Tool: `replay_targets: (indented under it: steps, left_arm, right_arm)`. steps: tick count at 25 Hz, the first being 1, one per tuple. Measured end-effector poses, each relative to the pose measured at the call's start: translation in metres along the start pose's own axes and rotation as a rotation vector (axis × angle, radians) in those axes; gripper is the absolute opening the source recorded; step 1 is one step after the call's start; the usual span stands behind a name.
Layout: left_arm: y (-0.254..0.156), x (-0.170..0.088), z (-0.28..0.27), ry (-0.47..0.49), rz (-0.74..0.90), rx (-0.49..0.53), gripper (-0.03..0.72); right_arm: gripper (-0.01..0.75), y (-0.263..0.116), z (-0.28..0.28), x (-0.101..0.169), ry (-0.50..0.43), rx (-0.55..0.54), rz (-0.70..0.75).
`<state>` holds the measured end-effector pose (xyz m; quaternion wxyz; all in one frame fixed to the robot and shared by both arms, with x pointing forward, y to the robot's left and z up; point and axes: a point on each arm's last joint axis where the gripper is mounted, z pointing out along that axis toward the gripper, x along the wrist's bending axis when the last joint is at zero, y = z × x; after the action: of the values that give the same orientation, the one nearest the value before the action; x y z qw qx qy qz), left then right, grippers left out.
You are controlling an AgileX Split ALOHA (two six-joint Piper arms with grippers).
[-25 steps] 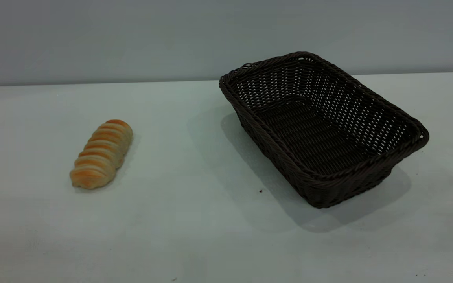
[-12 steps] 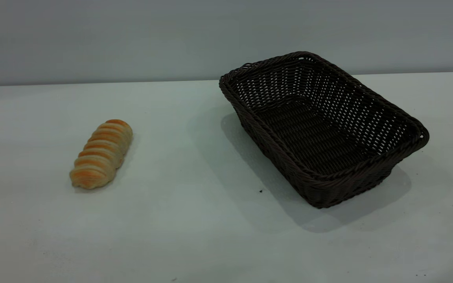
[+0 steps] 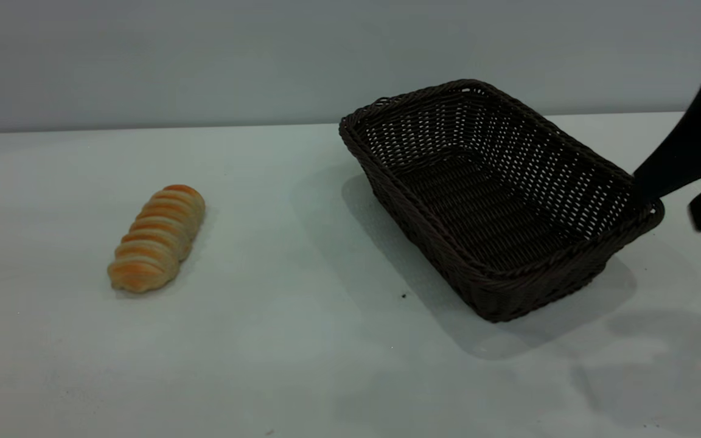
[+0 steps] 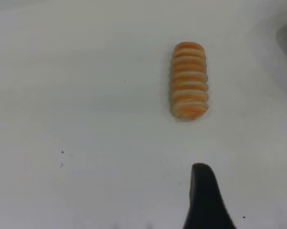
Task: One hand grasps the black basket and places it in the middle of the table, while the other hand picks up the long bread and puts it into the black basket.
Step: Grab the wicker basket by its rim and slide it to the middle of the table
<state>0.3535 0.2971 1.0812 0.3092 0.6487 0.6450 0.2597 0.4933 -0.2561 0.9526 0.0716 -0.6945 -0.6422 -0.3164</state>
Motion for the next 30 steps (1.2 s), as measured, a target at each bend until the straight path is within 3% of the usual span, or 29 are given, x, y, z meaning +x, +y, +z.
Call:
replay_targets:
  steps: [11,20,30]
  left_arm:
    - [0.0,0.0,0.0,0.001,0.0,0.0,0.487]
    - [0.0,0.0,0.0,0.001,0.0,0.002,0.487]
    - [0.0,0.0,0.001,0.001,0.0,0.003,0.487]
  right_arm:
    - [0.537,0.034,0.059,-0.036,-0.083,0.029,0.206]
    - [0.536,0.04,0.079,-0.056,-0.172,-0.018,0.336]
    - [0.536,0.057,0.104,-0.067,-0.162,-0.029,0.415]
